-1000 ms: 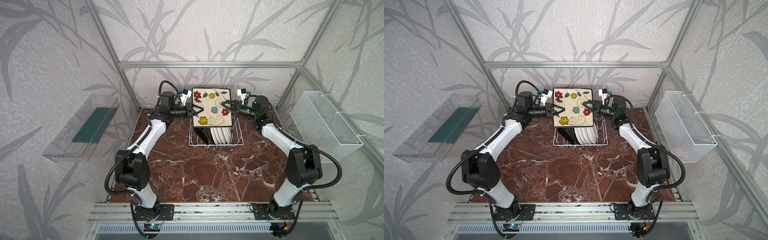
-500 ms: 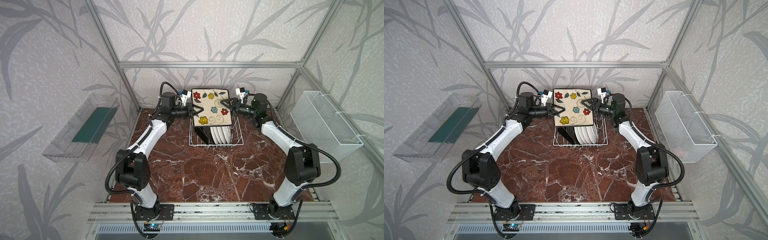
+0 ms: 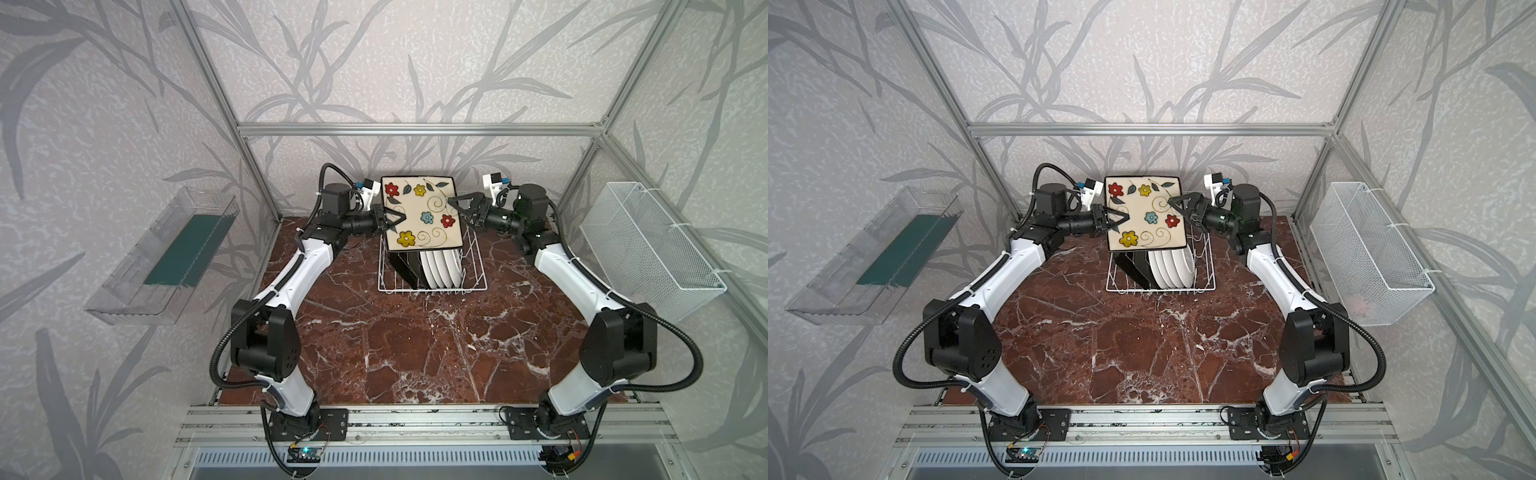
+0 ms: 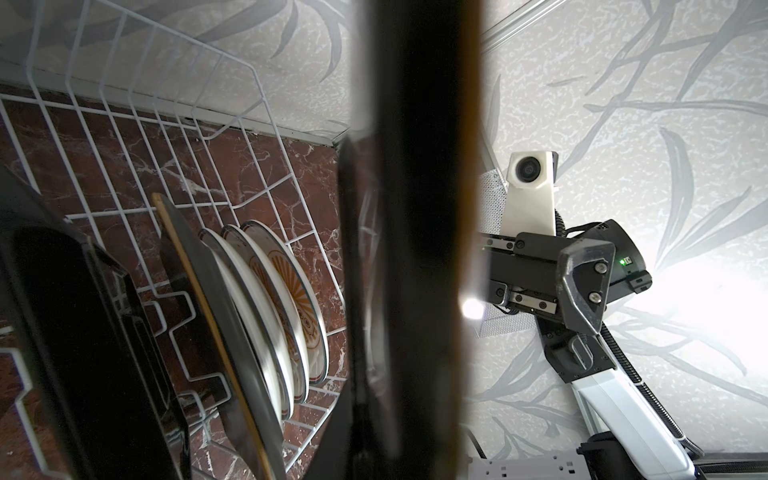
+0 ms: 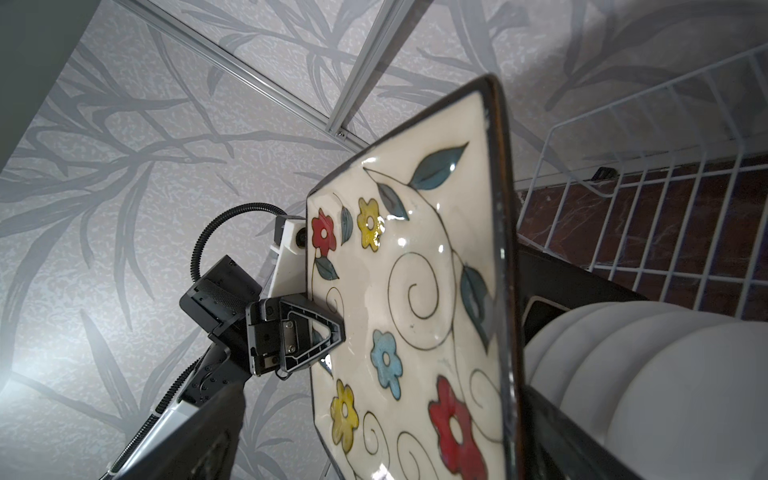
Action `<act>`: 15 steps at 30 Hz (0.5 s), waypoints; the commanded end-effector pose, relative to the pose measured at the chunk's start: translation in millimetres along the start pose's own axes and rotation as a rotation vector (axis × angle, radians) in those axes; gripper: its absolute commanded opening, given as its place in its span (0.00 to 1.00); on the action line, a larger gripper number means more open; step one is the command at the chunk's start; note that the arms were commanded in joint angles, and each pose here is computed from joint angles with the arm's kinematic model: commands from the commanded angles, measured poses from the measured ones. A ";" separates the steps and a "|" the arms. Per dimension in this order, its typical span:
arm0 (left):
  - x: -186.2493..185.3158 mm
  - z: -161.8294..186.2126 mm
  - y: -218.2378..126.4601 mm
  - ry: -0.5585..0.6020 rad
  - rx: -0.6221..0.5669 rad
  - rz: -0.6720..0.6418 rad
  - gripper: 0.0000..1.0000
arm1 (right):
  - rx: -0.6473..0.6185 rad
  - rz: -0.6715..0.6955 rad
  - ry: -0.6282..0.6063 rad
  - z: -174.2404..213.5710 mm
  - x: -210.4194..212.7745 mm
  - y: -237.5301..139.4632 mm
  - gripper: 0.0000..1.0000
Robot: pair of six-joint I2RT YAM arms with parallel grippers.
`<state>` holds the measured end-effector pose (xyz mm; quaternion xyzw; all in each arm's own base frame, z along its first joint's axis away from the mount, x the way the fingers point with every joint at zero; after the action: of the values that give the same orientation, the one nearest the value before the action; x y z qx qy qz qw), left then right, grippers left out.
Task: Unload the plates from the dish rack
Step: 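Carry the flower plate away with the left gripper while the right gripper releases it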
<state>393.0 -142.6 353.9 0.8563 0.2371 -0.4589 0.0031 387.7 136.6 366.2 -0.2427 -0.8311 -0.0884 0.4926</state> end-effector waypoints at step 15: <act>-102.1 -50.1 -99.1 0.401 -0.146 -0.109 0.00 | -0.010 0.236 -0.461 38.2 61.3 -70.8 0.99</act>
<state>388.1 -93.3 404.4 0.8533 0.3257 -0.4055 -0.0369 315.4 114.4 410.1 -0.3294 -0.8823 -0.0179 0.3357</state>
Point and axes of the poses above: each gripper's point midway between its finger pads, its own y axis out along the fingers, its own x axis along the line the jaws close on, z = x × y, the point moved 10 cm from there along -y, back along the fingers, and after that the axes turned 4 degrees about y, right-handed, at the moved point
